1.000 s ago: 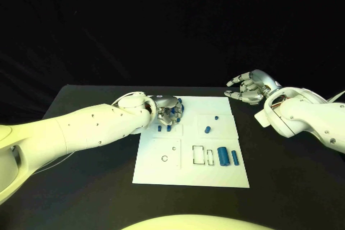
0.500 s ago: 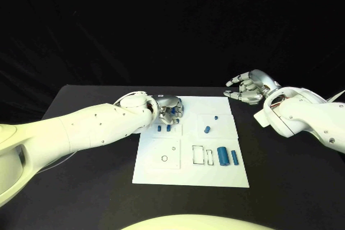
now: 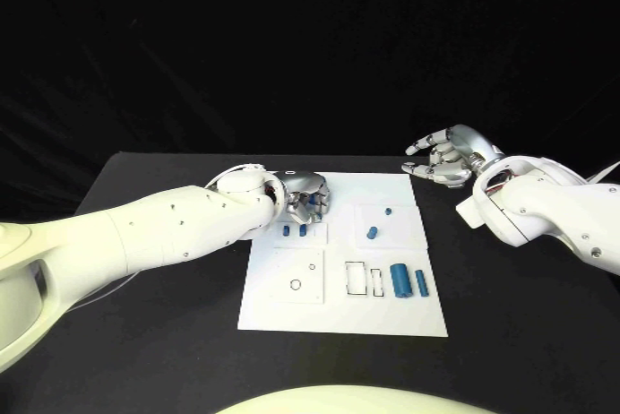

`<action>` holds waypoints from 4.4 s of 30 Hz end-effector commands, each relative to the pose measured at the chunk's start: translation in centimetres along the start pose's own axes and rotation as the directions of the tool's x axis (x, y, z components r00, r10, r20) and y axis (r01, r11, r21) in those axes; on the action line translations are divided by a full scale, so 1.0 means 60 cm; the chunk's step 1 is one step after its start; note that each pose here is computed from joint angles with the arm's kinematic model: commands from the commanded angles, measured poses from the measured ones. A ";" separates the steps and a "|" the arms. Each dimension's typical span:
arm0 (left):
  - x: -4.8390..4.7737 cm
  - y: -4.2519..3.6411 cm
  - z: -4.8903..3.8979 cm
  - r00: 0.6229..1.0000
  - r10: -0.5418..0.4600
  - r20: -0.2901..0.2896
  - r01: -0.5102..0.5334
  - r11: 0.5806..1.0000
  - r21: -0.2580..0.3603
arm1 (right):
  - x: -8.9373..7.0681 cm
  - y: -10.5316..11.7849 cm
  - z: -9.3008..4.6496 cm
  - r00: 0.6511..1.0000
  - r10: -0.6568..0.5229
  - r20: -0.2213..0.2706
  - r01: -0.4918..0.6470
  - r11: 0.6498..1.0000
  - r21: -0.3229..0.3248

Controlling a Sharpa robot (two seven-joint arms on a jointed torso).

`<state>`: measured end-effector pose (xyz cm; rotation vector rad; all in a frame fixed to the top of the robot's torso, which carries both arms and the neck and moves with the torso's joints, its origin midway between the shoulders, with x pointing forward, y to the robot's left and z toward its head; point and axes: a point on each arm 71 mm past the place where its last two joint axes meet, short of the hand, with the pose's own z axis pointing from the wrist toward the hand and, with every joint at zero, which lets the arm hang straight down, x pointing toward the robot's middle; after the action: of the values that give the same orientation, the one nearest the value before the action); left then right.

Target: Assemble the parts on the task board

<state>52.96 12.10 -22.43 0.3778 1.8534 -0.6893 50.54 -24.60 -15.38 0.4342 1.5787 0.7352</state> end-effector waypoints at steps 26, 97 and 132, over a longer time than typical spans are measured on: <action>0.003 0.003 0.005 0.999 0.015 -0.028 -0.015 1.000 -0.016 | 0.002 0.001 0.000 1.000 -0.001 -0.005 0.001 1.000 -0.003; -0.032 0.063 -0.059 0.992 -0.124 0.037 0.126 0.990 -0.067 | -0.002 -0.002 -0.002 1.000 -0.002 -0.001 0.002 1.000 0.001; -0.020 0.064 -0.054 0.993 -0.115 -0.007 0.115 0.991 -0.070 | -0.002 -0.002 -0.002 1.000 -0.002 0.001 0.002 1.000 0.000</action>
<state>53.24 17.27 -21.49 0.2280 1.9133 -0.6940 50.49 -24.87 -15.38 0.4363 1.5782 0.7308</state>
